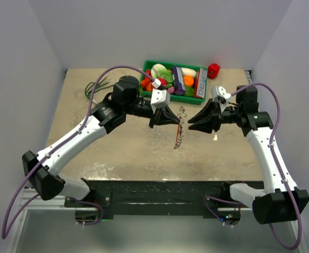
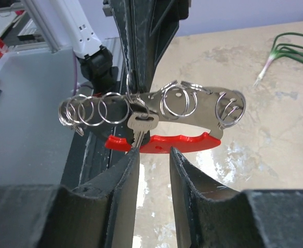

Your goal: Remove the keys from the keyring

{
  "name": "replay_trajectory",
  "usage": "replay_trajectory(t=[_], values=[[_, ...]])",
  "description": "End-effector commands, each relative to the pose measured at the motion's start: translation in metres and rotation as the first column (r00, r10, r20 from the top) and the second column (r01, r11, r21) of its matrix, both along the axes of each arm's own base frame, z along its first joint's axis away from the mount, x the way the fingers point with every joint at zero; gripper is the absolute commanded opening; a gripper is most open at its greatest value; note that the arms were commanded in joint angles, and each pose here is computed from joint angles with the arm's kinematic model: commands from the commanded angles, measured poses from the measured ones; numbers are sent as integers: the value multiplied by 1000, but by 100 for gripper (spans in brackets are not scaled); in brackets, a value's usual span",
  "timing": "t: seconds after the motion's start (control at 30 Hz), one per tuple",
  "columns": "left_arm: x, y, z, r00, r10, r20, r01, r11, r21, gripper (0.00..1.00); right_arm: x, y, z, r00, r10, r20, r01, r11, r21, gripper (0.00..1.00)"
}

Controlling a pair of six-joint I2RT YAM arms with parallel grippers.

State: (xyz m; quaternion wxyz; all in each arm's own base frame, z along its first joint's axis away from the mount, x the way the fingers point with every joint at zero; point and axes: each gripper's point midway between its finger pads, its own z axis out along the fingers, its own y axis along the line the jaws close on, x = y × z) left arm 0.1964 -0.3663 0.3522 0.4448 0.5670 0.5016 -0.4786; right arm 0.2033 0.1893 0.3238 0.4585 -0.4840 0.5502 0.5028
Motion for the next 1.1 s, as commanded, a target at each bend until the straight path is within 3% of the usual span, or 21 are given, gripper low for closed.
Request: replay_trajectory(t=[0.0,1.07], values=[[-5,2,26,999,-32,40,35,997,-65,0,-16,5,5,996,83,15,-84,996,38,35],[7,-6,13,1000,-7,18,8,999,-45,0,-27,22,31,978,207,21,-208,973,96,43]])
